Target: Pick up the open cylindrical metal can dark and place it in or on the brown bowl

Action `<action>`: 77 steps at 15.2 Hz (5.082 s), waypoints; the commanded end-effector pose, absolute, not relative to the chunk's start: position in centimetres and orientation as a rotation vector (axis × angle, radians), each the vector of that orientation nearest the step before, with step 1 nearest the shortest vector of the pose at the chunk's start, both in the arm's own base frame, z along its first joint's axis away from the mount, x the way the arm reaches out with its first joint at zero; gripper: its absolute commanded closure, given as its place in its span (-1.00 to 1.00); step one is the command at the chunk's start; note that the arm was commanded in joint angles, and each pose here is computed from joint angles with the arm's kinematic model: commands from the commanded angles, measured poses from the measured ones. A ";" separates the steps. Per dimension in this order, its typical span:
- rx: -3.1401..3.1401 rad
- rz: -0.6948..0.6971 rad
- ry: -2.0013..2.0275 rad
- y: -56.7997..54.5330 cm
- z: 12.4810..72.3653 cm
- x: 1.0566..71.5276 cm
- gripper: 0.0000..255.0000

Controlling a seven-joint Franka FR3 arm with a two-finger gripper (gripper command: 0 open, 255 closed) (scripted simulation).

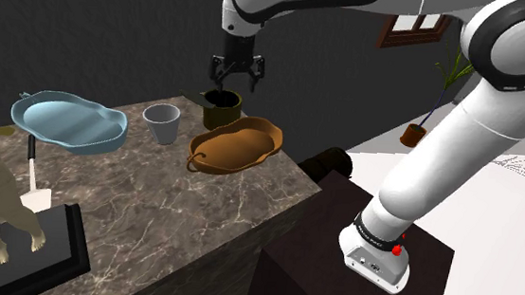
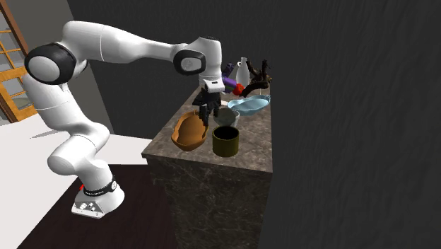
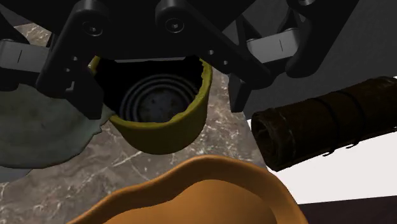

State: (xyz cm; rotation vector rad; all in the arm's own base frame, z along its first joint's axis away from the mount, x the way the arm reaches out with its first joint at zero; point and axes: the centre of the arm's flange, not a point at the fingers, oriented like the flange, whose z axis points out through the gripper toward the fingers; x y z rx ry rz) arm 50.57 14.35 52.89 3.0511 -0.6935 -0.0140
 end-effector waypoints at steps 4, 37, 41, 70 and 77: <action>3.001 -0.050 -0.898 16.4 51.2 56.9 -1.00; 2.955 -0.078 -1.048 17.4 47.3 61.7 1.00; 2.955 -0.078 -1.048 17.4 49.4 61.7 1.00; 2.955 -0.078 -1.048 18.7 63.1 58.0 1.00; 2.955 -0.078 -1.048 21.7 63.6 49.2 1.00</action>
